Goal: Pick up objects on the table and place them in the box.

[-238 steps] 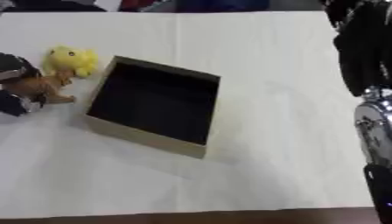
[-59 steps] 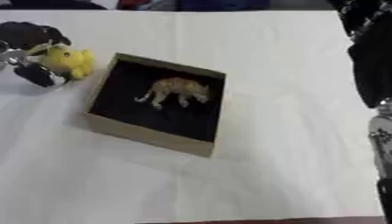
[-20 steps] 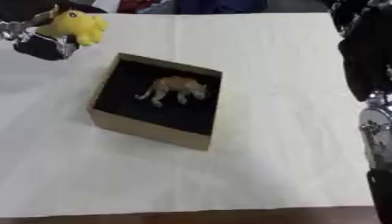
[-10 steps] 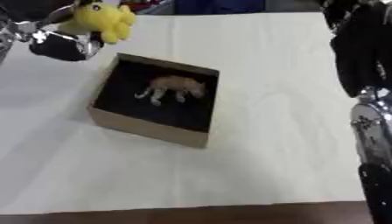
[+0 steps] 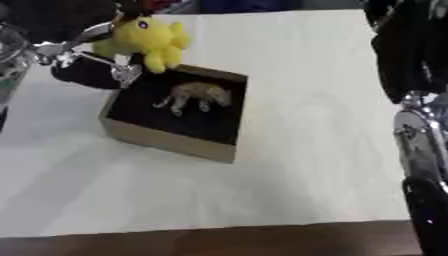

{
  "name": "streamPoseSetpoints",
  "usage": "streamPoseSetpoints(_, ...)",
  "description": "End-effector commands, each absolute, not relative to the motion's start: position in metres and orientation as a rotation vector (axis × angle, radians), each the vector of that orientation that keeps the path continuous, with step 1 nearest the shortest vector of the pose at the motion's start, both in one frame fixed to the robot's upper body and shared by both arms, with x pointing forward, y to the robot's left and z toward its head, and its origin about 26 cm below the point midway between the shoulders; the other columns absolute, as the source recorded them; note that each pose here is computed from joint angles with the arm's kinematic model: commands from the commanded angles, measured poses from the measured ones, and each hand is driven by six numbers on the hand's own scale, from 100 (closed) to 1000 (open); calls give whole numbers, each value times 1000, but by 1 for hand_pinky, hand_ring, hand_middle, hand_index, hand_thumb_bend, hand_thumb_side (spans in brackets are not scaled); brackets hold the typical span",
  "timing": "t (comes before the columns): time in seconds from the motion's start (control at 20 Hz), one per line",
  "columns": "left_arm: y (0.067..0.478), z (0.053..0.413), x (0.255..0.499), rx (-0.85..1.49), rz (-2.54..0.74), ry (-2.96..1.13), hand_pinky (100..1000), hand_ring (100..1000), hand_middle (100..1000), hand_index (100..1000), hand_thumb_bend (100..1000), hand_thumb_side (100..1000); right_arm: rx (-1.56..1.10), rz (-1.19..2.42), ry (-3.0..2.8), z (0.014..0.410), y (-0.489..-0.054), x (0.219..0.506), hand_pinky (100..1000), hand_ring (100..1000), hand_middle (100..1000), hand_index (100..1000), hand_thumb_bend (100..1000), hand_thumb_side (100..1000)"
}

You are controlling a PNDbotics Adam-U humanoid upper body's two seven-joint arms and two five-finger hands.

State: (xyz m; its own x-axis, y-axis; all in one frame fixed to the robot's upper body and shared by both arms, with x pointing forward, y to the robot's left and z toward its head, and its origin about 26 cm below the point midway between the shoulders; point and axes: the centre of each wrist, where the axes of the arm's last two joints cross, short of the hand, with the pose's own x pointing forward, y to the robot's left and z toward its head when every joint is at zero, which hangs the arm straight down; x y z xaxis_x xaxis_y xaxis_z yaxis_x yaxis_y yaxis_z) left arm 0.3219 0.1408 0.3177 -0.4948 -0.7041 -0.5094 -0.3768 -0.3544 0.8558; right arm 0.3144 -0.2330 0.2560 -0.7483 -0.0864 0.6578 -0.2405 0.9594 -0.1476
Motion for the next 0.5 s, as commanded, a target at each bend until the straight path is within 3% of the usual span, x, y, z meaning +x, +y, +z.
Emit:
streamPoseSetpoints(0.05, 137, 316, 322, 1399, -1940, -1615, 586, 758, 683, 774, 100, 588, 230, 298, -2441, 263, -233, 310, 982, 827, 627, 960, 100, 982)
streamPoseSetpoints(0.5, 123, 288, 346, 1333, -1977, -1521, 616, 786, 735, 819, 100, 660, 232, 301, -2445, 265, -232, 310, 985, 827, 627, 961, 100, 987)
